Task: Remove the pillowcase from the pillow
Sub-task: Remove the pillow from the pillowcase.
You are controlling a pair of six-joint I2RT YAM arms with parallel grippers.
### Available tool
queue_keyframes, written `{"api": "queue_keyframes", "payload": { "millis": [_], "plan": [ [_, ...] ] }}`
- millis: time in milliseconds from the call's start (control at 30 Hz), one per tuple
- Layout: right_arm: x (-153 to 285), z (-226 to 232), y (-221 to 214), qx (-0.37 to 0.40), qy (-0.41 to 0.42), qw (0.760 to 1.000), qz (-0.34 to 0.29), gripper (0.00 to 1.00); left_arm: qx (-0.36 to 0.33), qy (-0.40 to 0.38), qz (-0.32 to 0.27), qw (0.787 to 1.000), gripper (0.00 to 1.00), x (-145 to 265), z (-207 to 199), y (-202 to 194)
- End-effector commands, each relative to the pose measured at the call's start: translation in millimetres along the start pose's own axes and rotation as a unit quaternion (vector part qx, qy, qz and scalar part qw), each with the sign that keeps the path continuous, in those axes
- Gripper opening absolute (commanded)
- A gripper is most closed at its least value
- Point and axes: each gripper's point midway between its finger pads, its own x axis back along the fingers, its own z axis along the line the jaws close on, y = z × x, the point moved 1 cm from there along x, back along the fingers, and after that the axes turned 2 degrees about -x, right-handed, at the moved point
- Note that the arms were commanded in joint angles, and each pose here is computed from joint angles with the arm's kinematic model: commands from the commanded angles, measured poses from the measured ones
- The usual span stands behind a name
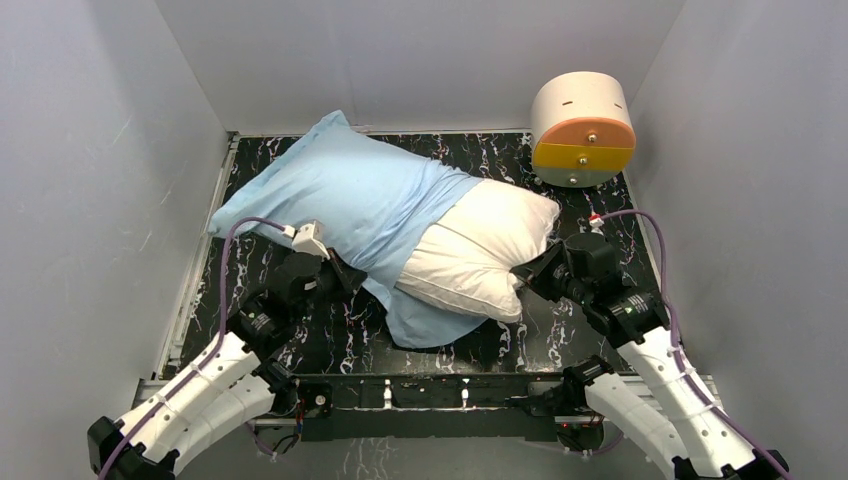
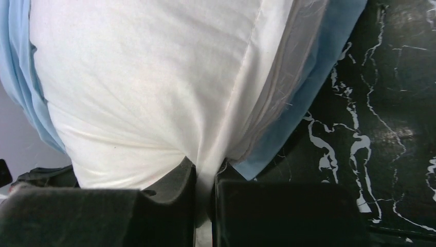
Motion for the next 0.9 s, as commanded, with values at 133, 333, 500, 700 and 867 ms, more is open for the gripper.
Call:
{"api": "queue_keyframes", "payload": {
  "millis": [133, 333, 500, 700, 867],
  "plan": [
    [11.7, -41.8, 51.5, 0.065, -0.122, 0.981, -0.135, 0.0, -0.089, 0.147, -0.015, 0.985, 0.07, -0.6, 39.8, 29.2],
    [-0.3, -51.4, 35.1, 0.065, -0.133, 0.985, -0.093, 0.01, -0.101, 0.108, -0.029, 0.989, 0.76, 9.1, 15.6, 49.4],
    [-1.2, -46.8, 37.1, 0.051, -0.117, 0.986, -0.104, 0.06, -0.151, 0.077, -0.036, 0.985, 0.94, 16.5, -1.5, 65.4],
    [-4.5, -38.0, 39.2, 0.027, -0.099, 0.989, -0.11, 0.07, -0.198, 0.01, 0.074, 0.977, 0.98, -23.8, -26.8, 35.6],
    [-10.1, -38.0, 37.2, 0.025, -0.101, 0.989, -0.103, 0.07, -0.198, 0.044, 0.086, 0.975, 0.67, -49.8, -19.7, 34.4]
  ]
}}
